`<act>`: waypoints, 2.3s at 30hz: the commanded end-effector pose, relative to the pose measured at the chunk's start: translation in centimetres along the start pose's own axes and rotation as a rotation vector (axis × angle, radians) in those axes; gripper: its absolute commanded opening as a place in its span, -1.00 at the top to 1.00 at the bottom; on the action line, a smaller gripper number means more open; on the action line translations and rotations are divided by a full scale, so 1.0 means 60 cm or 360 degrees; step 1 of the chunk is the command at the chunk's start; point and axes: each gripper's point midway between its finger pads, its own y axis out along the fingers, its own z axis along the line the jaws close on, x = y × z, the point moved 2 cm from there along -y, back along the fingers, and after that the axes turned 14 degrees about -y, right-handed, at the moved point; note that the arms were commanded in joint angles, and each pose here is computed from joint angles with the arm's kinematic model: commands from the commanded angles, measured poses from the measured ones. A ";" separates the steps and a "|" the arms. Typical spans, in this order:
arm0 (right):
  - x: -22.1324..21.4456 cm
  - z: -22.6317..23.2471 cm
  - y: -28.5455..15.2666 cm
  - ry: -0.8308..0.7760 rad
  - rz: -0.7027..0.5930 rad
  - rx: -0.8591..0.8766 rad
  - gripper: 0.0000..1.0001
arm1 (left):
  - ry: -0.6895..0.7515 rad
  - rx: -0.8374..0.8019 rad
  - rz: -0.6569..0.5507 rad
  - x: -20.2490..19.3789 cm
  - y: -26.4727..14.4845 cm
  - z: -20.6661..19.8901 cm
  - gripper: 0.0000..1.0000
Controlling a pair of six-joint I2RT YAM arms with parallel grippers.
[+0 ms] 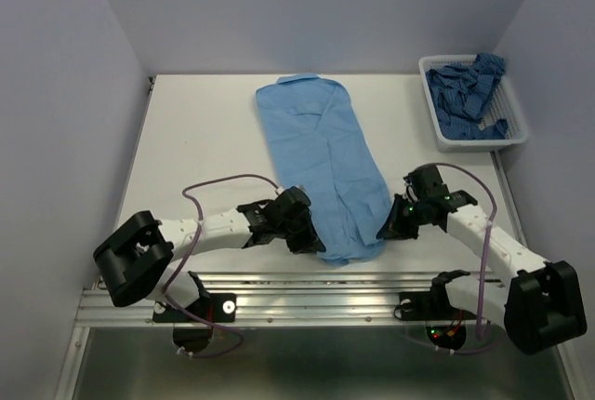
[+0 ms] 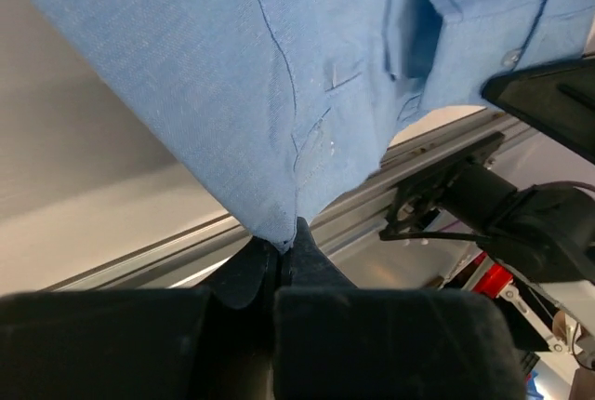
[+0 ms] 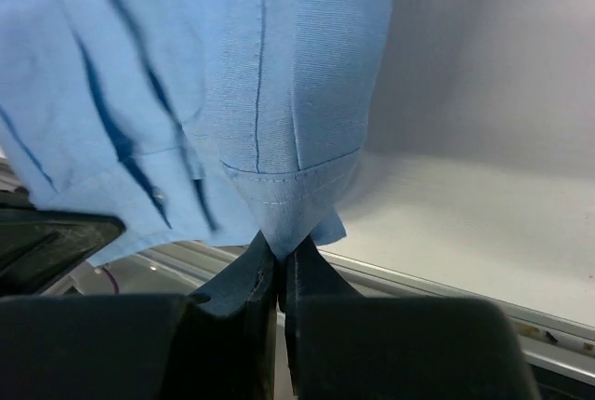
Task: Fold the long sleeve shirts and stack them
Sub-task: Fold the shirt
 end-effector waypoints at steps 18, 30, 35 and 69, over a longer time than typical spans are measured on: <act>0.448 0.171 -0.066 -0.0349 -0.0735 -0.0006 0.99 | 0.0054 -0.0437 -0.0465 0.375 -0.145 -0.222 1.00; 0.556 0.200 0.042 -0.0390 -0.0614 0.0185 0.92 | -0.0043 -0.0443 -0.0474 0.501 -0.115 -0.225 1.00; 0.564 0.182 0.061 -0.0352 -0.0597 0.0152 0.90 | -0.0019 -0.0417 -0.0451 0.506 -0.100 -0.217 1.00; 0.001 -0.022 -0.046 -0.0051 0.0157 -0.0253 -0.40 | 0.0232 -0.0091 0.0209 0.025 -0.079 0.004 -0.97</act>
